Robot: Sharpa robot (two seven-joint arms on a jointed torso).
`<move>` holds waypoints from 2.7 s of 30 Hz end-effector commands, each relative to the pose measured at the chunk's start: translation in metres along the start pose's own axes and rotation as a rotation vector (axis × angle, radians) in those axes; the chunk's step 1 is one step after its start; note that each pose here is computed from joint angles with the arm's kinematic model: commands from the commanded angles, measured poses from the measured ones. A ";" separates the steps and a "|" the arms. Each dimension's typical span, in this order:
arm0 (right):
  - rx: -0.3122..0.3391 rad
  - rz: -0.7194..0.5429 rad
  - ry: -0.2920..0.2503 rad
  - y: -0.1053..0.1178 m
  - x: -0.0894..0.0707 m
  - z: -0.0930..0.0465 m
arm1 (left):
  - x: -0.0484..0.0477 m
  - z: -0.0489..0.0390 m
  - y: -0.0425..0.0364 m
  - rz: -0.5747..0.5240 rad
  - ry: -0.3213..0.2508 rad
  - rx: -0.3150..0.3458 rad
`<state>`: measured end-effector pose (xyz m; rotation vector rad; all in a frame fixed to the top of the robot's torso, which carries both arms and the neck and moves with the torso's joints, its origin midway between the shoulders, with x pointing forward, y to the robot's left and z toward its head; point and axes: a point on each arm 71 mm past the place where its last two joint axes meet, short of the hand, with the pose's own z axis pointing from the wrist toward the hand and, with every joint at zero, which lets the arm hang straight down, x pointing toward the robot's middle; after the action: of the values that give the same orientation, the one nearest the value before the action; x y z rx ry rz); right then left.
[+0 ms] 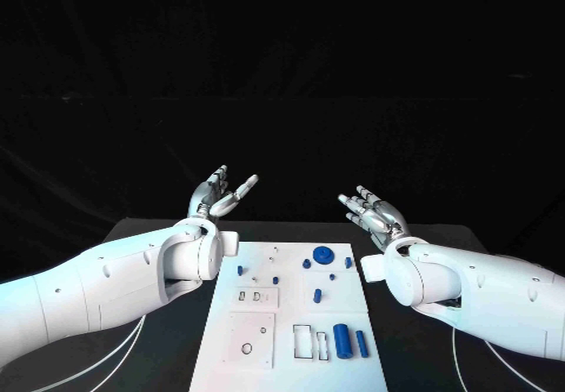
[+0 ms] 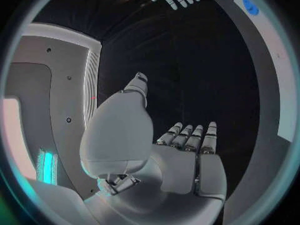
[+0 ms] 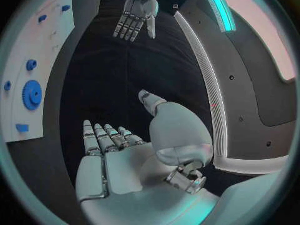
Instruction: Assemble the parts on the task board
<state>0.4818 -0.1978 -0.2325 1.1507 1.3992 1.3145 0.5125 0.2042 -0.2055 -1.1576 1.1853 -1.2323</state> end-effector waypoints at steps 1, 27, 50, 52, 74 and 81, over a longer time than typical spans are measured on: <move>0.031 0.037 0.198 -0.001 0.011 0.002 | 0.0049 0.0002 -0.0017 -0.032 0.047 0.015; -0.230 -0.477 0.237 0.029 -0.013 0.017 | -0.0210 -0.0120 -0.0124 -0.079 0.122 0.022; -0.227 -1.228 0.404 0.050 0.000 0.032 | -0.0179 -0.0419 -0.0466 -0.105 0.311 0.055; -0.241 -1.271 0.405 0.051 0.004 0.031 | -0.0174 -0.0437 -0.0481 -0.107 0.318 0.055; -0.309 -1.469 0.450 0.052 0.037 0.033 | -0.0128 -0.0543 -0.0633 -0.123 0.365 0.061; -0.296 -1.488 0.485 0.047 0.043 0.032 | -0.0129 -0.0543 -0.0649 -0.124 0.367 0.061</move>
<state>0.5091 -0.1506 -0.1837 -0.4735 1.6575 0.6270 0.4558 0.2191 -0.1457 -1.0130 1.3382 -1.5882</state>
